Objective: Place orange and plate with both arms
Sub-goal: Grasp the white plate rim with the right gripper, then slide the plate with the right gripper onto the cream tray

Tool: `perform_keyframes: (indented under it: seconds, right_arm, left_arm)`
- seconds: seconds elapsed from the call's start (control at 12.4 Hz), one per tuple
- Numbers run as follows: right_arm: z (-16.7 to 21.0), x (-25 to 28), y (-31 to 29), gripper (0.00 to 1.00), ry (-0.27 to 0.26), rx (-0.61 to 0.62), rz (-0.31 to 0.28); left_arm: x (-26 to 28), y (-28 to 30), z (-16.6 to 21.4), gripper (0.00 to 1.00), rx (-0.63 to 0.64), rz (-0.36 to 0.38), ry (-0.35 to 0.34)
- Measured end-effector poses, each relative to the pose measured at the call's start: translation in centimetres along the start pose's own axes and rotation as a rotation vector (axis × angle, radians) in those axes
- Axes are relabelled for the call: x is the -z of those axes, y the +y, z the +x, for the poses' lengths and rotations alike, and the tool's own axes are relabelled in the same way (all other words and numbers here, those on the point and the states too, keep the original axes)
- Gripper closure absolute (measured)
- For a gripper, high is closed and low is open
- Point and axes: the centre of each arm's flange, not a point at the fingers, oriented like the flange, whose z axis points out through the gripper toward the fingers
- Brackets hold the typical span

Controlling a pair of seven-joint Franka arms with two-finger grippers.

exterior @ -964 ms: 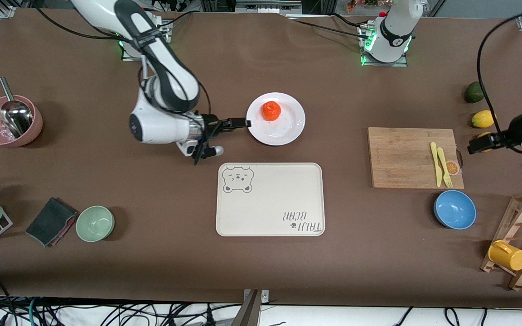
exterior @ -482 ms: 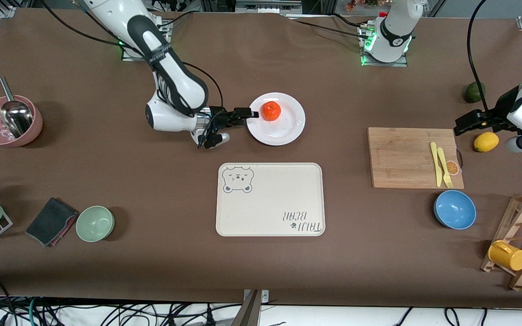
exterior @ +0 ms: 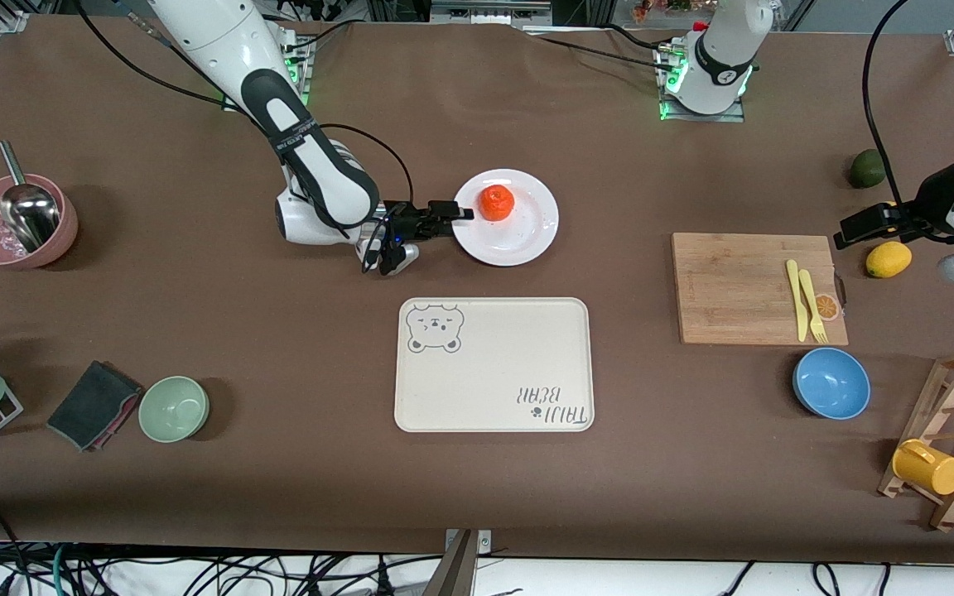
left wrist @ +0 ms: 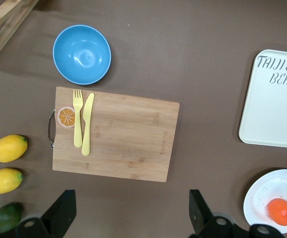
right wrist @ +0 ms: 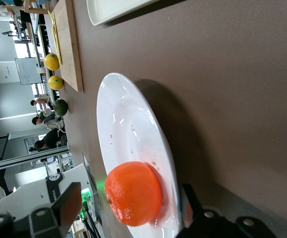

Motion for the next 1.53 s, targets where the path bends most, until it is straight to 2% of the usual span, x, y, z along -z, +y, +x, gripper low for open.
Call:
perform_keyframes:
  seconds: [0.08, 0.16, 0.48, 0.72, 1.04, 1.12, 1.37, 1.53]
  right_arm:
    - [0.0, -0.2, 0.1, 0.21, -0.001, -0.002, 0.001]
    - [0.1, -0.5, 0.2, 0.23, -0.004, -0.003, 0.003]
    - [0.9, -2.3, 0.9, 0.24, -0.016, -0.008, 0.012]
    - [0.9, -4.1, 1.2, 0.41, -0.037, -0.006, 0.014]
    - [0.6, -4.7, 2.1, 0.93, -0.049, -0.015, 0.013]
    - [0.8, -4.7, 1.9, 0.96, -0.046, -0.012, 0.021]
    - [1.5, -4.4, 1.5, 0.96, -0.036, 0.0, 0.026]
    - [2.4, -3.7, 0.5, 0.96, -0.032, 0.021, 0.049]
  left_arm:
    - [0.2, 0.0, 0.0, 0.0, -0.001, -0.001, 0.006]
    - [0.5, 0.0, 0.0, 0.0, -0.002, -0.001, 0.011]
    - [0.7, 0.2, 0.0, 0.0, -0.04, -0.001, 0.015]
    - [0.6, 0.3, 0.0, 0.0, -0.047, -0.001, 0.014]
    - [0.6, 0.3, 0.0, 0.0, -0.05, -0.001, 0.014]
    - [0.6, 0.3, 0.0, 0.0, -0.05, -0.001, 0.014]
    - [0.6, 0.4, 0.0, 0.0, -0.052, -0.001, 0.014]
    - [0.6, 0.4, 0.0, 0.0, -0.053, -0.001, 0.014]
